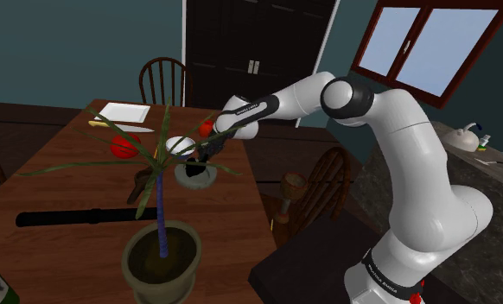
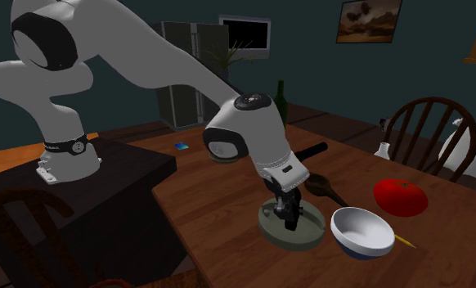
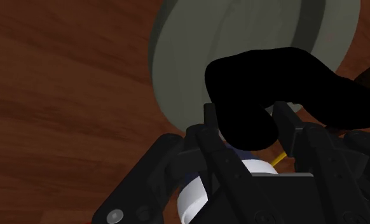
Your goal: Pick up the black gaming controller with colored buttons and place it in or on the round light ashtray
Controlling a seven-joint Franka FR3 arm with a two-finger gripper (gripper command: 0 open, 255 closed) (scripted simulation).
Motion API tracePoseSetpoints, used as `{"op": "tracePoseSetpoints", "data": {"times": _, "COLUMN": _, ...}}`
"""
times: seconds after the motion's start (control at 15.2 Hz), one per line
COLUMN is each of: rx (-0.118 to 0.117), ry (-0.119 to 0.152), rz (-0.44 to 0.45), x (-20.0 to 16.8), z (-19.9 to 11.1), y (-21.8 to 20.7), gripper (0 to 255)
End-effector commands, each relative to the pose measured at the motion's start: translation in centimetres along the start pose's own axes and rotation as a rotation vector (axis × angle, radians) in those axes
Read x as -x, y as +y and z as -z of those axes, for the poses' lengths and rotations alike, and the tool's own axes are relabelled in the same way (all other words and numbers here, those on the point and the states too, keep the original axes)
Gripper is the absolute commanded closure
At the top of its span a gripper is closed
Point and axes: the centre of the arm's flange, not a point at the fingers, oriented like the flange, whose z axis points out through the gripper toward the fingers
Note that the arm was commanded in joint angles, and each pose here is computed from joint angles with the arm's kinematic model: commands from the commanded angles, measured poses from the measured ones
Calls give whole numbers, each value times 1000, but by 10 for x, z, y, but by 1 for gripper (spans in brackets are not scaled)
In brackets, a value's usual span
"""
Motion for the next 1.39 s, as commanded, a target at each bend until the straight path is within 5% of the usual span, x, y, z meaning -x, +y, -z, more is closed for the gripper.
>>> {"op": "tracePoseSetpoints", "data": {"times": 0.0, "rx": 0, "ry": -15, "rz": -2, "x": 6, "z": -8, "y": 3, "gripper": 255}}
{"op": "tracePoseSetpoints", "data": {"times": 0.2, "rx": 0, "ry": -15, "rz": -2, "x": 6, "z": -8, "y": 3, "gripper": 255}}
{"op": "tracePoseSetpoints", "data": {"times": 0.26, "rx": 0, "ry": -15, "rz": -2, "x": 7, "z": -10, "y": 2, "gripper": 0}}
{"op": "tracePoseSetpoints", "data": {"times": 0.59, "rx": 0, "ry": -15, "rz": -2, "x": 6, "z": -8, "y": 3, "gripper": 0}}
{"op": "tracePoseSetpoints", "data": {"times": 0.86, "rx": 0, "ry": -15, "rz": -2, "x": 5, "z": 42, "y": 3, "gripper": 0}}
{"op": "tracePoseSetpoints", "data": {"times": 1.32, "rx": 0, "ry": -15, "rz": -2, "x": 5, "z": 42, "y": 3, "gripper": 0}}
